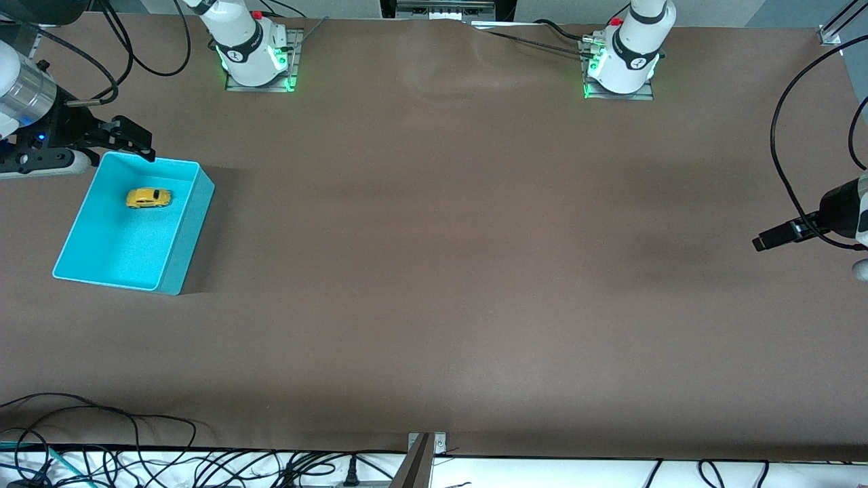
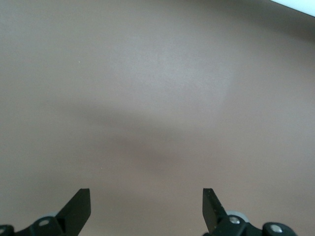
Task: Wind up and store yellow beetle car
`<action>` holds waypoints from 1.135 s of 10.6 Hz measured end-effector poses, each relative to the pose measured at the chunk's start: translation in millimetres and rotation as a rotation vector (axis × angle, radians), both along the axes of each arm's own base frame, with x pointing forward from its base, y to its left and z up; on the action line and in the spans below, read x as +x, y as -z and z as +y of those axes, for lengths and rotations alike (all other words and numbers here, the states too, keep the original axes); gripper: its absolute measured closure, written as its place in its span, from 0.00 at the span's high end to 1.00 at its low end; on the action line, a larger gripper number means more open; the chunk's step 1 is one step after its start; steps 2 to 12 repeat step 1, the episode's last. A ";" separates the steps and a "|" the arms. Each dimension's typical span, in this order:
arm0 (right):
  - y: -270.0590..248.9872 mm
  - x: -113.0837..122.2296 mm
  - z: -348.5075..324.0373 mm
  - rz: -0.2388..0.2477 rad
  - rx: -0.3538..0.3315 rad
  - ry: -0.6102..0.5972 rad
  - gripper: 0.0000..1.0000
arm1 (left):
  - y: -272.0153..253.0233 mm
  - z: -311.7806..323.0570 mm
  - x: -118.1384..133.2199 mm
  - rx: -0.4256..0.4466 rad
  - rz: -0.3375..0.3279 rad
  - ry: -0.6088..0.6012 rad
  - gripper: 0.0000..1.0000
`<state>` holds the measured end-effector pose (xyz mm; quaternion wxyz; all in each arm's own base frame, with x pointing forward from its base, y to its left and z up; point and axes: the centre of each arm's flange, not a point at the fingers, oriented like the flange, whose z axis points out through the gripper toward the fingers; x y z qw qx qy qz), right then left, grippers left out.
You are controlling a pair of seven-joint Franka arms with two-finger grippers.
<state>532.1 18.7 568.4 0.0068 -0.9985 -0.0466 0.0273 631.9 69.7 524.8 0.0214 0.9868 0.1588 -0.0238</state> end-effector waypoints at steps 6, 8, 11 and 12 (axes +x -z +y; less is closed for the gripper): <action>0.1 0.0 0.0 0.000 0.000 0.000 1.00 | 0.0 0.1 0.0 0.001 0.000 0.000 1.00; 0.1 0.0 0.0 0.000 0.000 0.000 1.00 | 0.0 0.1 0.0 0.001 0.000 0.000 1.00; 0.1 0.0 0.0 0.000 0.000 0.000 1.00 | 0.0 0.1 0.0 0.001 0.000 0.000 1.00; 0.1 0.0 0.0 0.000 0.000 0.000 1.00 | 0.0 0.1 0.0 0.001 0.000 0.000 1.00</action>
